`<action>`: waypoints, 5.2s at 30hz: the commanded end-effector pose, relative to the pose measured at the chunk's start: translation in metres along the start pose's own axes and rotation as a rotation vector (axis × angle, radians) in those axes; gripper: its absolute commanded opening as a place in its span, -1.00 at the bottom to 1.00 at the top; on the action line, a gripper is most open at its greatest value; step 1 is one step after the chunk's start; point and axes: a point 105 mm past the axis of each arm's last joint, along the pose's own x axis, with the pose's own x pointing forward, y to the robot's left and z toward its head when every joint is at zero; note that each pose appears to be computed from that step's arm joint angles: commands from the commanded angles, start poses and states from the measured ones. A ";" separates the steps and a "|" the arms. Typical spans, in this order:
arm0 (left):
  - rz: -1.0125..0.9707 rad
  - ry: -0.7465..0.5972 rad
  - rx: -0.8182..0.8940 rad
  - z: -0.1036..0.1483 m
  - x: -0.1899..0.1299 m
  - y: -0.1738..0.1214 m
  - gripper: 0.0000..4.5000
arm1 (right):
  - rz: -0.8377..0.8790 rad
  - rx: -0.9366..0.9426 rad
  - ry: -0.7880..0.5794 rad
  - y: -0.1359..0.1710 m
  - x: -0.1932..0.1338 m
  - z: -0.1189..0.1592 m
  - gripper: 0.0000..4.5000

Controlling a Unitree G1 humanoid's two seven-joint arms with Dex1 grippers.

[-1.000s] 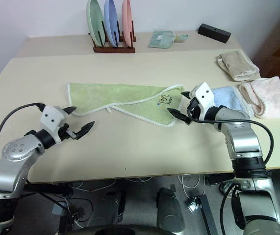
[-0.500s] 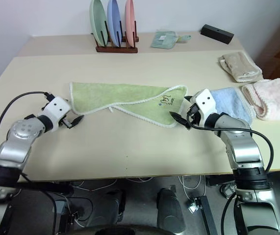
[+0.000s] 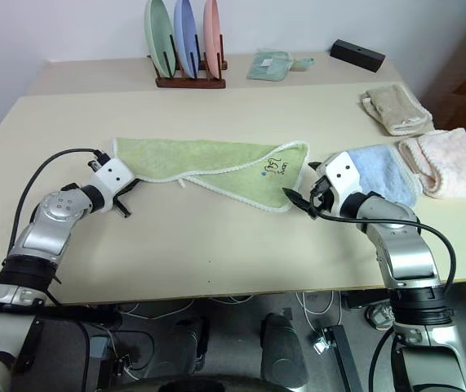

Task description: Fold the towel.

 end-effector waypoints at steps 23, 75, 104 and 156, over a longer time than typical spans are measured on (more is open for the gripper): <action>-0.087 -0.044 -0.071 -0.009 -0.093 -0.020 -0.98 | 0.040 -0.826 0.150 -0.056 0.097 0.035 1.00; 0.423 -0.431 -0.084 0.101 -0.079 0.173 -1.00 | -0.190 -1.101 -0.157 -0.106 0.024 0.182 -0.99; -0.047 0.005 -0.300 -0.020 -0.100 0.050 -1.00 | 0.303 -0.672 0.219 -0.034 -0.004 0.037 -0.99; -0.395 -0.589 -0.382 0.152 -0.042 -0.092 1.00 | -0.144 0.857 0.082 0.054 -0.051 -0.025 0.99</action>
